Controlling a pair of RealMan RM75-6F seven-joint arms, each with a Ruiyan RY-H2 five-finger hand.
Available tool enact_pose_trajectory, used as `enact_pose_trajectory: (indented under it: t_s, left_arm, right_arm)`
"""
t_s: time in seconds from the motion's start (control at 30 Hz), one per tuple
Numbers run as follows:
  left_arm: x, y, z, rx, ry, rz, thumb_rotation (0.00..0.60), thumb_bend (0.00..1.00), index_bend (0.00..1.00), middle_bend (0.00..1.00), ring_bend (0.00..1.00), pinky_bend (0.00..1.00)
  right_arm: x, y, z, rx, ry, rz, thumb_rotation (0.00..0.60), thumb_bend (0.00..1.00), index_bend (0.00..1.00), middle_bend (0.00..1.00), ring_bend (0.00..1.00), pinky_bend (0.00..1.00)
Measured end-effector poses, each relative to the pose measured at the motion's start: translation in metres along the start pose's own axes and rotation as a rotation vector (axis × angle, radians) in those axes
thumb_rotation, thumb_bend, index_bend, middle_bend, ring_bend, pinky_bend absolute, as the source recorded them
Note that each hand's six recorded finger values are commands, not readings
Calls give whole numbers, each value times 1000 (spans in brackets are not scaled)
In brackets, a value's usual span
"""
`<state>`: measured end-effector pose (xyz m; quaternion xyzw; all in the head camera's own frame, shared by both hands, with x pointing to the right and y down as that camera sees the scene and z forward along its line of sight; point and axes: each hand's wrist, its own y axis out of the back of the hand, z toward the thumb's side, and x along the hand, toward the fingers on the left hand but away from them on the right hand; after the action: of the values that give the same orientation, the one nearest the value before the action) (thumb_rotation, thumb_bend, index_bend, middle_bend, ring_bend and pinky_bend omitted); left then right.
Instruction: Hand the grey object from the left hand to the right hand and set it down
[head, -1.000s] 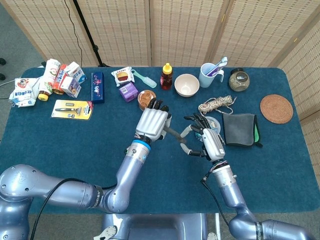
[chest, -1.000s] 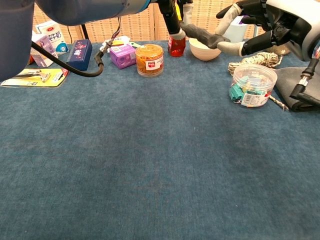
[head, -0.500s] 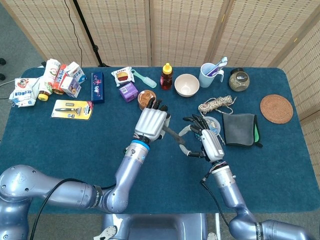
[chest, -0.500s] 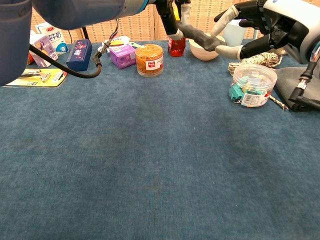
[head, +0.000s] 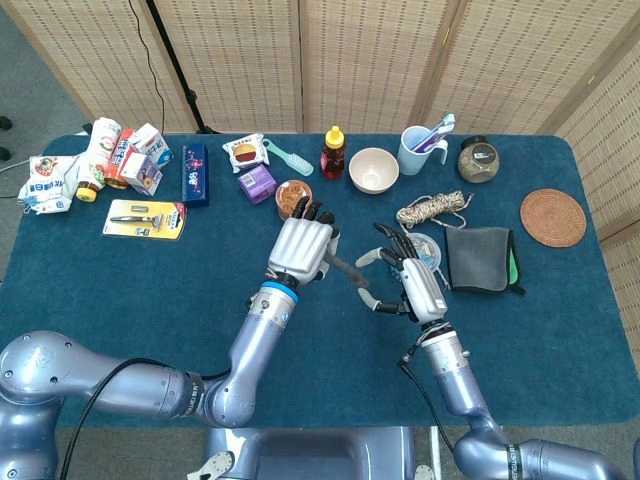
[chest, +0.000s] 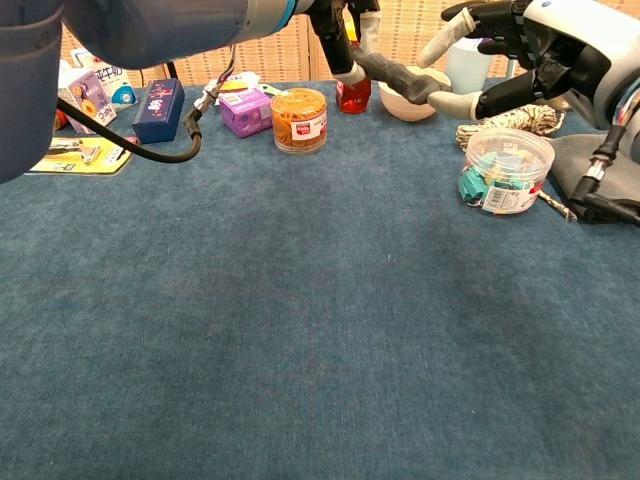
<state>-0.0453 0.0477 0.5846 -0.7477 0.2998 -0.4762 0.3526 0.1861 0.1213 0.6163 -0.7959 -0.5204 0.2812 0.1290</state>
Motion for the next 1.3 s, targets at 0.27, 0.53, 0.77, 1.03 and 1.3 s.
enact_pose_trajectory:
  t_s: [0.27,0.53,0.77,1.03,1.3]
  left_arm:
    - [-1,1,2,-1,-3,11,600,503,764,268,68,0]
    - [-1,1,1,4,2,16,600,503,764,268,67,0]
    - [1,3,-3,1,16,37,600,503,765,268,66,0]
    - [0,3,-5,-3,18,39,600,503,765,268,66,0]
    - [-3,1,-2,-10,11,35,600,503,765,267,64,0]
  right_arm:
    - [0,-2,-1,2,-6,1,600,311,364,53,0,0]
    - [-1,-3,-2,11,-8,-1,600,311,332,42,0,0]
    - [2,-3,-4,15,-13,-5,600,310,287,36,0,0]
    - [1,-6,-2,13,-9,-12,600,311,285,33,0,0]
    - [-3,-8,-3,14,-16,-17,600,311,365,67,0,0]
